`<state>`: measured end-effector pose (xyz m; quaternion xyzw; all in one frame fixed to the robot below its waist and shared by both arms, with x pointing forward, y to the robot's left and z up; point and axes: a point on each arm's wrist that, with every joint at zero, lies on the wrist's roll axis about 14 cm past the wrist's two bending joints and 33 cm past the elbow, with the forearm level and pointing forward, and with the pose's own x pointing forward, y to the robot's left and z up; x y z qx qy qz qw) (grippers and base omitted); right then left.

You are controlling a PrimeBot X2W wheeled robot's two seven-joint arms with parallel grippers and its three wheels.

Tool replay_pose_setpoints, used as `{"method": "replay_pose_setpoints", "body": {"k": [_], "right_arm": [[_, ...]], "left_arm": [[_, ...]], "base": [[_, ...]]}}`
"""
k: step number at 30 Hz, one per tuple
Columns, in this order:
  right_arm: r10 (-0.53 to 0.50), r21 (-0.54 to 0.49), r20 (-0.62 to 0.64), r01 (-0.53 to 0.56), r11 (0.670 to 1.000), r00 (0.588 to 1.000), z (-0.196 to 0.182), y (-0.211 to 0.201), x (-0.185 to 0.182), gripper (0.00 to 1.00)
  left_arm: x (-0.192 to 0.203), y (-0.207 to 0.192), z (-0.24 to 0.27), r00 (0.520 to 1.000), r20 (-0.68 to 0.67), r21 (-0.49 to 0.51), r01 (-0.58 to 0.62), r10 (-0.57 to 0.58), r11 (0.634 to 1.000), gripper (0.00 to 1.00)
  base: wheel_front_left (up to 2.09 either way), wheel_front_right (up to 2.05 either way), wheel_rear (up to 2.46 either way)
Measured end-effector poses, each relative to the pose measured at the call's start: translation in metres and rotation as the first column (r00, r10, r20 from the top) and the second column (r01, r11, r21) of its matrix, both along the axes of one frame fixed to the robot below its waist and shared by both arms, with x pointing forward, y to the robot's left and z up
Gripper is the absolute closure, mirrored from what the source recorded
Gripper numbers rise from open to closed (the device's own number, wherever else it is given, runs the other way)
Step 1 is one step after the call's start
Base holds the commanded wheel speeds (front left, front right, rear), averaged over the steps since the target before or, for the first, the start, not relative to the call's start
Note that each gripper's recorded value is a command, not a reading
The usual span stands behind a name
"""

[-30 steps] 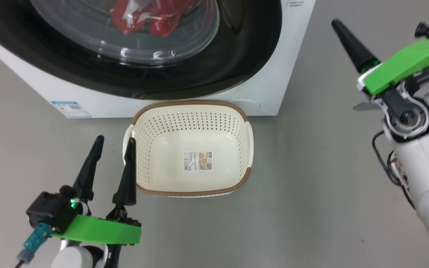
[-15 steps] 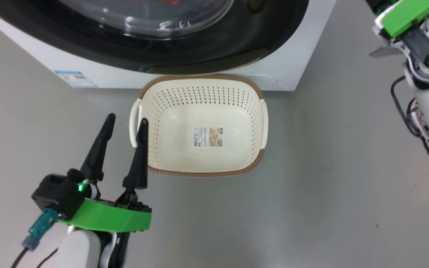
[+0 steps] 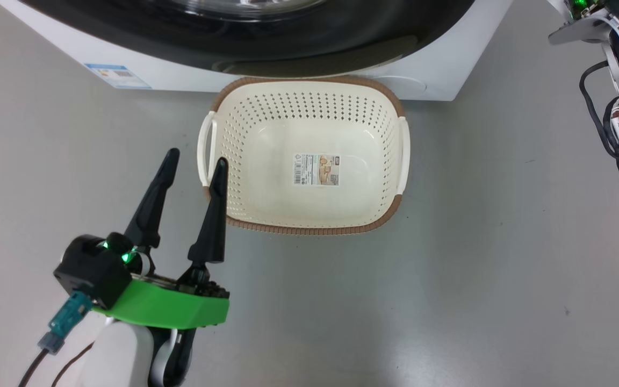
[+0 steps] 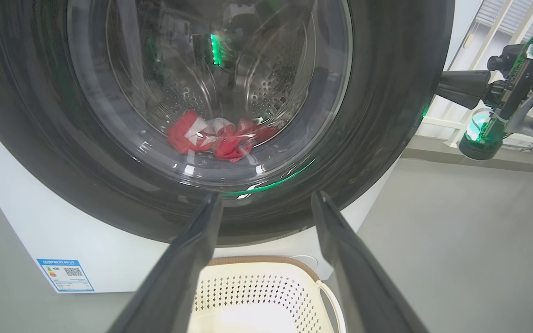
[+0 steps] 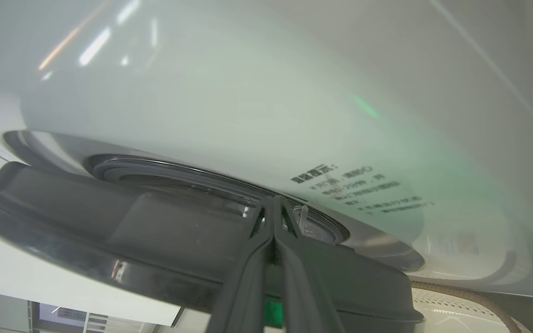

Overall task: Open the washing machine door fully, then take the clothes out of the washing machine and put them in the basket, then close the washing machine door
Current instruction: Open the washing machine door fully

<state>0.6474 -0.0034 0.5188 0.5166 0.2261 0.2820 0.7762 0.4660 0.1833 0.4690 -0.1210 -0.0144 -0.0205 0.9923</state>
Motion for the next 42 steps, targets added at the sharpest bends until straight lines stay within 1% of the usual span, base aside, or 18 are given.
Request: {"method": "replay_pose_setpoints", "body": {"k": [5,9,13,20,32,39,42], "right_arm": [[0.049,0.014,-0.036,-0.049,0.999,0.998,-0.009,0.012,-0.001,1.00],[0.092,0.038,-0.052,-0.090,0.995,0.994,-0.009,0.018,0.000,1.00],[0.142,0.005,-0.049,-0.142,0.990,0.989,-0.007,0.021,-0.007,1.00],[0.222,-0.025,-0.028,-0.223,0.974,0.975,0.007,0.029,-0.025,1.00],[0.280,-0.041,-0.039,-0.281,0.959,0.959,0.008,0.033,-0.062,1.00],[0.314,-0.017,-0.057,-0.315,0.949,0.948,0.010,0.039,-0.084,1.00],[0.310,-0.006,-0.064,-0.311,0.950,0.949,0.011,0.038,-0.090,1.00]], "left_arm": [[0.003,0.001,-0.003,1.000,-0.006,0.007,-0.001,0.001,1.000,0.00],[0.004,0.001,-0.008,1.000,-0.016,0.008,-0.001,0.001,1.000,0.00],[0.004,0.000,-0.007,1.000,-0.015,0.006,0.001,-0.001,1.000,0.00],[0.002,-0.002,0.001,1.000,0.002,0.003,0.006,-0.006,1.000,0.00],[0.001,-0.003,0.014,1.000,0.029,-0.007,-0.002,0.002,1.000,0.00],[-0.001,-0.005,0.020,0.999,0.039,-0.013,-0.001,0.001,1.000,0.00],[-0.002,-0.006,0.021,0.999,0.039,-0.016,-0.002,0.003,1.000,0.00]], "base": [[0.00,0.00,0.00],[0.00,0.00,0.00],[0.00,0.00,0.00],[0.00,0.00,0.00],[0.00,0.00,0.00],[0.00,0.00,0.00],[0.00,0.00,0.00]]}}
